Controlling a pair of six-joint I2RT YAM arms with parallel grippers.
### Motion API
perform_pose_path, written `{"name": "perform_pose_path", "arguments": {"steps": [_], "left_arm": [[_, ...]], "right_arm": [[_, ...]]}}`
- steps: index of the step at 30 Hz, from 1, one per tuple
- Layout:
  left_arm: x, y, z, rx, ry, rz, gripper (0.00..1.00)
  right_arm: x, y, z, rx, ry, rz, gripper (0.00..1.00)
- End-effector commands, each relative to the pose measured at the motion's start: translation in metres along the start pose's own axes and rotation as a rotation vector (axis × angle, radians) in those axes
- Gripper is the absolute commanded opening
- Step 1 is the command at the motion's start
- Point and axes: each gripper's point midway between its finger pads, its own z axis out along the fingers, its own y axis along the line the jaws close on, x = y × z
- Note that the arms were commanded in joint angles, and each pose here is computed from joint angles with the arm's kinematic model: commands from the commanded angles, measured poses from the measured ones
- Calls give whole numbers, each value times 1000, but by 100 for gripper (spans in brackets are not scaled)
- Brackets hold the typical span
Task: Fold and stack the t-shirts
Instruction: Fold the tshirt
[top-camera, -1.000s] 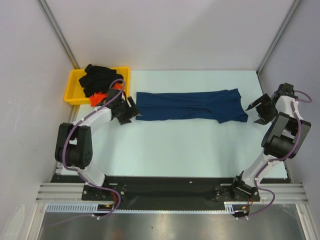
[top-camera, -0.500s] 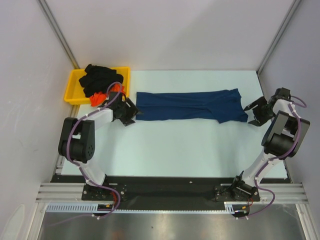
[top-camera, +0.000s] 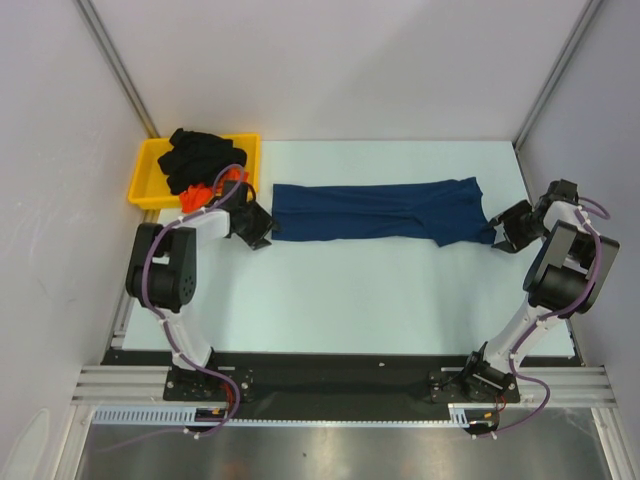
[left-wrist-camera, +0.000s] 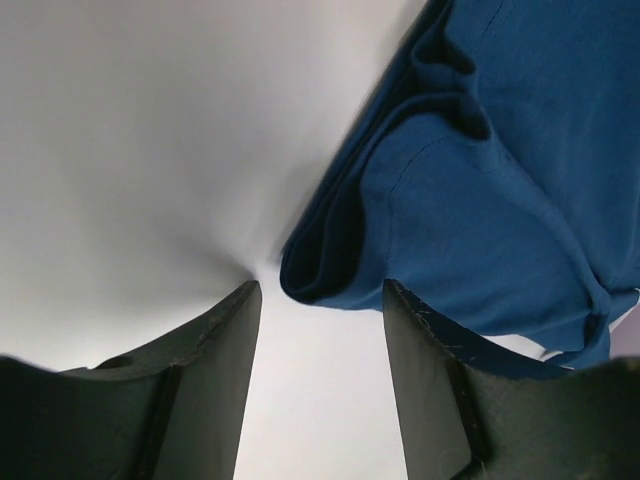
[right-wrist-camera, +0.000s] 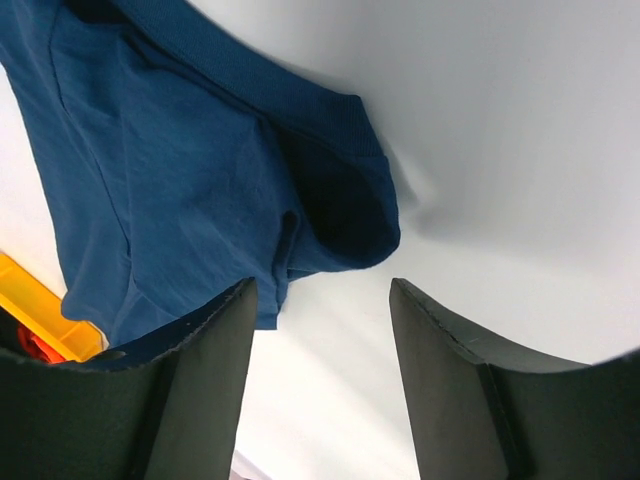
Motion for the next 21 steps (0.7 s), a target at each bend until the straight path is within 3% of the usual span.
{"name": "perform_pose_path", "arguments": {"steps": [1,5,13,21], "left_arm": [[-14,4,6,-35,-35,-11,58],[-13,3,7,-39,-28,-5,50],[-15,3,5,-42,-38,-5,49],[-21,-4,8,-26,-41,17,25]], "right_arm": [[-6,3,3,-23,-10,3,61],[-6,-2,5,3,-4,13,57],[-2,-10,7,33,6,17,57],[-8,-11,12,39,5,8,53]]}}
